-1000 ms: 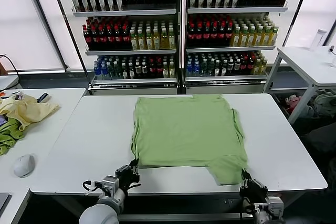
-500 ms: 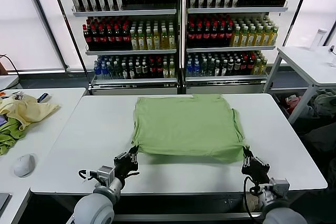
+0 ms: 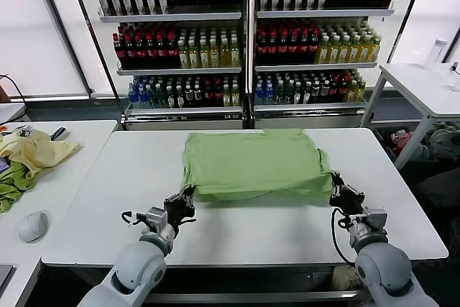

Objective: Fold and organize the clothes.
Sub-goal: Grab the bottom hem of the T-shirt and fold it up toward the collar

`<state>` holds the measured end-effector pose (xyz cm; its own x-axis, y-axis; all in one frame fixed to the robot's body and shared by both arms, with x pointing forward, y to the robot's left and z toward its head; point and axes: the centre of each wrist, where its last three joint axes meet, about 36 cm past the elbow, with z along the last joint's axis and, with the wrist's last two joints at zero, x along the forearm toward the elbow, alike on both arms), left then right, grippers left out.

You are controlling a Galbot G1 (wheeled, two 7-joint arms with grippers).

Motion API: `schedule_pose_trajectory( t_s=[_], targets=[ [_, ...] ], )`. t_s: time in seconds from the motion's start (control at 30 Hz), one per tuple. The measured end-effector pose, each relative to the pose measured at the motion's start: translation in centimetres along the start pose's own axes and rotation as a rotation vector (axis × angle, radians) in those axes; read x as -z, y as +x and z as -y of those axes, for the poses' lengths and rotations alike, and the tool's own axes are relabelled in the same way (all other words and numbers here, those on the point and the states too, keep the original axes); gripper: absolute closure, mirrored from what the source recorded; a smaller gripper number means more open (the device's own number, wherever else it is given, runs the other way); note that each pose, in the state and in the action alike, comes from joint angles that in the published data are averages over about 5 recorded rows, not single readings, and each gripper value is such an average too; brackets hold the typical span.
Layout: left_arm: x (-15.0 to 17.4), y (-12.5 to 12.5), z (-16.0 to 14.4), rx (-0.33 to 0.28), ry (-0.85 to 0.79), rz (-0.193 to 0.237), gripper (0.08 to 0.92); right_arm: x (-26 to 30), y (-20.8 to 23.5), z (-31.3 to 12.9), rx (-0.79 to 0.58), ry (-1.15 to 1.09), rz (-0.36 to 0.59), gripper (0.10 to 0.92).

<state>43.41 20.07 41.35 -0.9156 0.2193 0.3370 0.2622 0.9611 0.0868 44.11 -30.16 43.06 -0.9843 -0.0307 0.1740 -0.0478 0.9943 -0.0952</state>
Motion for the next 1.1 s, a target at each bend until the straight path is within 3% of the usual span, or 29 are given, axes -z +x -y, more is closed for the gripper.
schedule_pose_trajectory(
  t_s=[0.3, 0.47, 1.1],
  targets=[
    [0.0, -2.7, -0.7, 0.038, -0.065, -0.026, 0.891, -0.6, -2.9, -1.1, 0.019, 0.033, -0.016, 0.897],
    [-0.1, -3.7, -1.2, 0.063, -0.092, -0.038, 0.816, -0.9, -3.6, -1.9, 0.039, 0.05, -0.034, 0.867],
    [-1.2, -2.4, -1.6, 0.086, -0.086, -0.078, 0.272, -3.2, -2.2, 0.1, -0.024, 0.023, -0.107, 0.332]
  ],
)
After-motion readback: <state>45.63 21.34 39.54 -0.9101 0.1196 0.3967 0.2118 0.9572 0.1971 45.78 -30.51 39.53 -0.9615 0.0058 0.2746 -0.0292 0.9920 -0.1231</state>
